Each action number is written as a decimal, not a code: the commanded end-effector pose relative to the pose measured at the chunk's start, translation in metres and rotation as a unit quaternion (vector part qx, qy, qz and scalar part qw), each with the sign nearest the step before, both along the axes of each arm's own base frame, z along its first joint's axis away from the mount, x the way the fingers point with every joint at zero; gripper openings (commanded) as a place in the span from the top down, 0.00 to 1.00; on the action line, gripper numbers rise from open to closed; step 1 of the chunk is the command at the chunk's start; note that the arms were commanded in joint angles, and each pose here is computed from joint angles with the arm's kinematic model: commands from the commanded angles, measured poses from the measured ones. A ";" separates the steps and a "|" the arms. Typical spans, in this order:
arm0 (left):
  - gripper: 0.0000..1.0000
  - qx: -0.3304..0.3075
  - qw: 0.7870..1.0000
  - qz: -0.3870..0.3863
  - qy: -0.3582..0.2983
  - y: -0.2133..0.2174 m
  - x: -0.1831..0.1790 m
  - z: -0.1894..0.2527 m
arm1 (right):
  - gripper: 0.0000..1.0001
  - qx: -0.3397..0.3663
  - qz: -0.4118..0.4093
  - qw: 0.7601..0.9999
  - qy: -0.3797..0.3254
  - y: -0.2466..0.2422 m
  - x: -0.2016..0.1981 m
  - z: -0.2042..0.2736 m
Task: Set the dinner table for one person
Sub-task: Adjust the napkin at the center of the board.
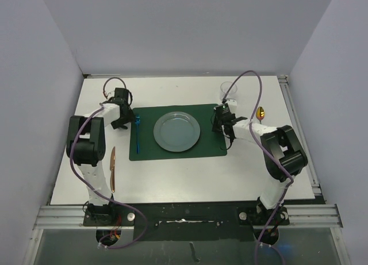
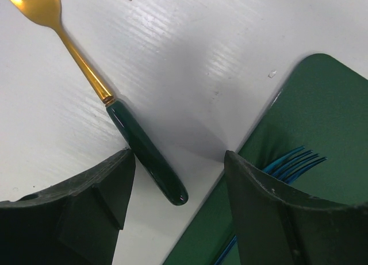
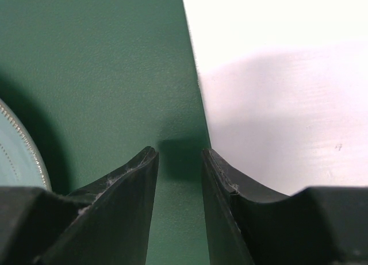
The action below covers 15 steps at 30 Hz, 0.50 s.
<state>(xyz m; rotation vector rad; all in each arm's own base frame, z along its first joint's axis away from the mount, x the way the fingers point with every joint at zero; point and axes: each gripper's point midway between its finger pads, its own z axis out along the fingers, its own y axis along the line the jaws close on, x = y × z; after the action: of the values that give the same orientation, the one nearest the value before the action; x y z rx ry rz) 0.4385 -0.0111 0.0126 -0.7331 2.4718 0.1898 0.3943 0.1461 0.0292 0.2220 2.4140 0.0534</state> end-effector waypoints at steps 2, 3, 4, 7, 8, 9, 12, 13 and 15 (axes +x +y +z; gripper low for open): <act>0.39 -0.025 0.996 -0.050 0.075 -0.027 -0.021 -0.046 | 0.64 -0.004 -0.023 1.000 -0.012 -0.008 0.007 0.001; 0.39 -0.024 0.995 -0.055 0.076 -0.029 -0.021 -0.047 | 0.64 -0.005 -0.025 1.000 -0.008 -0.009 0.006 -0.002; 0.39 -0.024 0.995 -0.059 0.076 -0.031 -0.020 -0.048 | 0.64 -0.006 -0.027 1.000 -0.004 -0.010 0.005 -0.005; 0.39 -0.021 0.994 -0.069 0.078 -0.036 -0.019 -0.048 | 0.65 -0.008 -0.030 1.000 0.005 -0.013 0.002 -0.011; 0.39 -0.020 0.994 -0.070 0.079 -0.037 -0.019 -0.048 | 0.65 -0.008 -0.031 0.999 0.006 -0.013 0.001 -0.012; 0.39 -0.020 0.994 -0.072 0.081 -0.038 -0.019 -0.049 | 0.65 -0.009 -0.030 0.999 0.008 -0.013 0.000 -0.013; 0.39 -0.020 0.993 -0.076 0.082 -0.042 -0.020 -0.050 | 0.65 -0.010 -0.032 0.999 0.009 -0.015 -0.001 -0.013; 0.40 -0.021 0.993 -0.078 0.082 -0.043 -0.020 -0.049 | 0.65 -0.010 -0.033 0.999 0.009 -0.016 -0.001 -0.012; 0.39 -0.020 0.993 -0.079 0.084 -0.044 -0.021 -0.050 | 0.65 -0.010 -0.033 0.999 0.008 -0.017 0.000 -0.011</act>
<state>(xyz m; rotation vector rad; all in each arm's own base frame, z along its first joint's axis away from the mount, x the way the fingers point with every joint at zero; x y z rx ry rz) 0.4563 -0.0260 0.0131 -0.6473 2.4670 0.1805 0.3941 0.1360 0.0187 0.2566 2.4291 0.0102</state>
